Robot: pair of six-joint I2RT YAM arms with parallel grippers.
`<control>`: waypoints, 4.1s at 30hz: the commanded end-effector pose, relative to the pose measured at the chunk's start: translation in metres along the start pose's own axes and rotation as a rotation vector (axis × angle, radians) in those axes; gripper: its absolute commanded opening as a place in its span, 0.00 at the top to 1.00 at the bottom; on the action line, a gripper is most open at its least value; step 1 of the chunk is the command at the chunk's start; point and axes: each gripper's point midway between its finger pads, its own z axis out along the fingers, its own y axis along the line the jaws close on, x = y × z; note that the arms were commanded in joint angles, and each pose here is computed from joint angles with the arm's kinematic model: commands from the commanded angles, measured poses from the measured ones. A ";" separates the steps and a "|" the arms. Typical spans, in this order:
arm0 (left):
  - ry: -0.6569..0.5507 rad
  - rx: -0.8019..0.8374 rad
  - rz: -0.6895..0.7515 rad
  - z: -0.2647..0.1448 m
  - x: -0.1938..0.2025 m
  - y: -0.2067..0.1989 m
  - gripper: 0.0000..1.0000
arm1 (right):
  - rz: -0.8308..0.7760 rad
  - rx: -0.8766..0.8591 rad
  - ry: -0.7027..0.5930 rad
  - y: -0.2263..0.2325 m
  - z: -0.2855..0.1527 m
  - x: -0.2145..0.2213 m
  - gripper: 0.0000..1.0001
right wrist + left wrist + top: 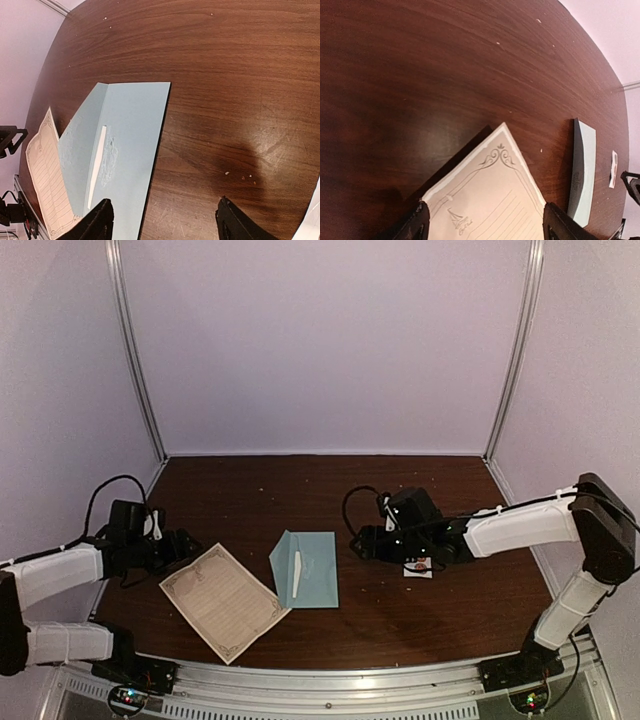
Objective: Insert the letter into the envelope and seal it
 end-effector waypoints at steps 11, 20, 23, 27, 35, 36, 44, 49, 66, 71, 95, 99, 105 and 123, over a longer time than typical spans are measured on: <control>-0.157 -0.100 -0.314 -0.035 0.007 0.073 0.15 | -0.001 0.011 -0.059 -0.005 -0.012 -0.011 0.26; -0.129 -0.086 -0.487 -0.030 0.039 0.084 0.14 | 0.003 -0.001 -0.051 -0.004 -0.008 -0.010 0.26; -0.125 -0.069 -0.511 -0.030 0.045 0.084 0.14 | 0.005 -0.005 -0.049 -0.003 -0.006 -0.010 0.26; -0.123 -0.080 -0.519 -0.032 0.049 0.086 0.14 | 0.007 -0.008 -0.047 -0.002 -0.005 -0.010 0.26; -0.167 -0.151 -0.541 -0.041 0.044 0.095 0.08 | 0.012 -0.013 -0.041 -0.001 -0.003 -0.009 0.26; -0.174 -0.153 -0.542 -0.042 0.043 0.096 0.07 | 0.012 -0.016 -0.039 -0.001 -0.002 -0.009 0.26; -0.147 -0.117 -0.559 -0.041 0.049 0.090 0.17 | 0.017 -0.014 -0.036 -0.002 0.000 -0.008 0.26; -0.043 0.003 -0.522 -0.031 0.062 0.068 0.29 | 0.017 -0.024 -0.027 0.001 0.004 -0.008 0.26; 0.007 0.071 -0.377 -0.025 0.047 0.046 1.00 | 0.014 -0.020 -0.043 0.006 0.001 -0.016 0.26; -0.117 0.042 -0.265 -0.045 -0.001 0.031 1.00 | 0.001 0.003 -0.067 0.005 -0.006 -0.023 0.26; -0.180 0.738 0.791 -0.106 -0.106 -0.272 1.00 | -0.245 -0.382 -0.362 0.085 -0.116 -0.086 0.00; -0.178 0.964 0.878 -0.143 -0.095 -0.315 1.00 | -0.305 -0.494 -0.379 0.105 -0.137 -0.084 0.00; -0.149 1.164 0.897 -0.175 -0.086 -0.338 1.00 | -0.353 -0.592 -0.410 0.121 -0.156 -0.083 0.00; -0.042 1.296 0.900 -0.196 -0.058 -0.339 1.00 | -0.437 -0.796 -0.258 0.160 -0.122 -0.064 0.03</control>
